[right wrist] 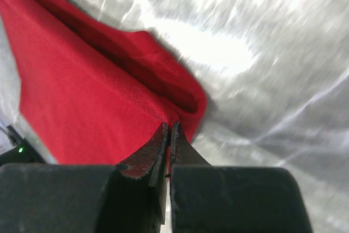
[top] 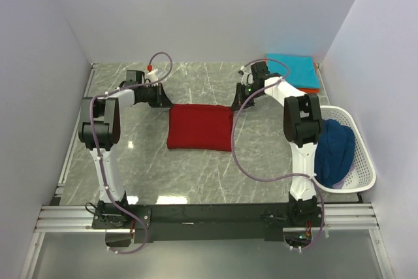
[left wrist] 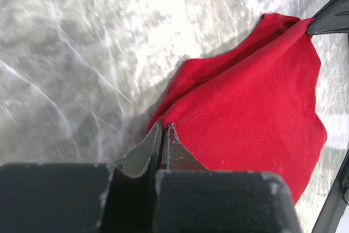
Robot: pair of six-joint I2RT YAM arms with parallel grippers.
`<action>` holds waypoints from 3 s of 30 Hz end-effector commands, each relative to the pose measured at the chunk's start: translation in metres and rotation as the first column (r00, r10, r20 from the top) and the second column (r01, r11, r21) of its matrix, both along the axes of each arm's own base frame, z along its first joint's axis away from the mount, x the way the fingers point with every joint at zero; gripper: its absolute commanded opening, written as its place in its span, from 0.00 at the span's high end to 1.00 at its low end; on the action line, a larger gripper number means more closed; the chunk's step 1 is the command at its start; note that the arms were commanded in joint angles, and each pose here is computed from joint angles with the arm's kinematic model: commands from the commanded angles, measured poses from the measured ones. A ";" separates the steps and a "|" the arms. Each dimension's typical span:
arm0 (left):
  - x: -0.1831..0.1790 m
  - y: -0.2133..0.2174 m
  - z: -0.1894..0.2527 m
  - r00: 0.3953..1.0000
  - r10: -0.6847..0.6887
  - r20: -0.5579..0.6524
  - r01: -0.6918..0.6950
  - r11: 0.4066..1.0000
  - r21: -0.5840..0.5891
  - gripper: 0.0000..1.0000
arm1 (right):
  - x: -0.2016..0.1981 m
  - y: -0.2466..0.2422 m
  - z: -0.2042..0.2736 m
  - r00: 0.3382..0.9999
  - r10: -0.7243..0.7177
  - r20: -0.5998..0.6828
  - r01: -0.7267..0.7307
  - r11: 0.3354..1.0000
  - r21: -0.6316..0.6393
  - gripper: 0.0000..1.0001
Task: Fold and stack the t-shirts
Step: Fold the tshirt
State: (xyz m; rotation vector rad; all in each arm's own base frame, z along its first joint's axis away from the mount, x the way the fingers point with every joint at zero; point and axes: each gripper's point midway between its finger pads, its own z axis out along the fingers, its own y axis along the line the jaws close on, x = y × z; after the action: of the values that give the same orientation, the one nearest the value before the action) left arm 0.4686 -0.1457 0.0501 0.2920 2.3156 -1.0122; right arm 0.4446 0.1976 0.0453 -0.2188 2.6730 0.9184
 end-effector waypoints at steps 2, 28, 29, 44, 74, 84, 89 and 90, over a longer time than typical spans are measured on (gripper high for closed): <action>0.030 0.010 0.011 0.997 0.063 0.048 -0.063 0.998 -0.004 0.99 | 0.038 -0.017 0.001 0.996 -0.051 0.075 0.056 0.997 -0.062 0.94; 0.013 -0.075 0.031 0.985 0.037 -0.166 -0.104 0.905 -0.413 0.73 | 0.026 0.076 0.016 0.994 -0.029 -0.101 0.069 0.906 0.418 0.81; 0.018 -0.071 0.021 0.977 0.050 -0.208 -0.131 0.909 -0.396 0.74 | 0.037 0.068 0.013 0.996 -0.050 -0.080 0.078 0.913 0.401 0.81; 0.010 0.004 0.075 0.991 0.111 -0.070 -0.129 0.918 -0.375 0.56 | 0.032 0.025 0.088 0.993 -0.102 0.055 0.074 0.923 0.377 0.50; -0.028 -0.018 -0.002 0.924 0.168 -0.343 -0.317 0.839 -0.443 0.01 | -0.006 0.039 -0.001 0.979 -0.125 -0.158 0.180 0.895 0.409 0.08; -0.091 -0.034 0.092 0.980 0.043 -0.194 -0.128 0.884 -0.450 0.01 | -0.064 0.066 0.111 0.993 -0.030 -0.110 0.087 0.828 0.554 0.07; -0.133 -0.073 0.089 0.970 -0.038 -0.239 -0.081 0.879 -0.469 0.01 | -0.099 0.098 0.091 0.960 0.029 -0.277 0.143 0.803 0.578 0.07; -0.135 -0.077 0.090 0.968 -0.042 -0.247 -0.087 0.866 -0.492 0.01 | -0.102 0.108 0.089 0.962 0.046 -0.268 0.126 0.799 0.588 0.07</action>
State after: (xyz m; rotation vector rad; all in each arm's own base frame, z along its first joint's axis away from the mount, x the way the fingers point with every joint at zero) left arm 0.3527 -0.2093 0.1543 -0.0433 2.1135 -1.6033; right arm 0.3553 0.2843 0.1423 0.0653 2.3967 1.7354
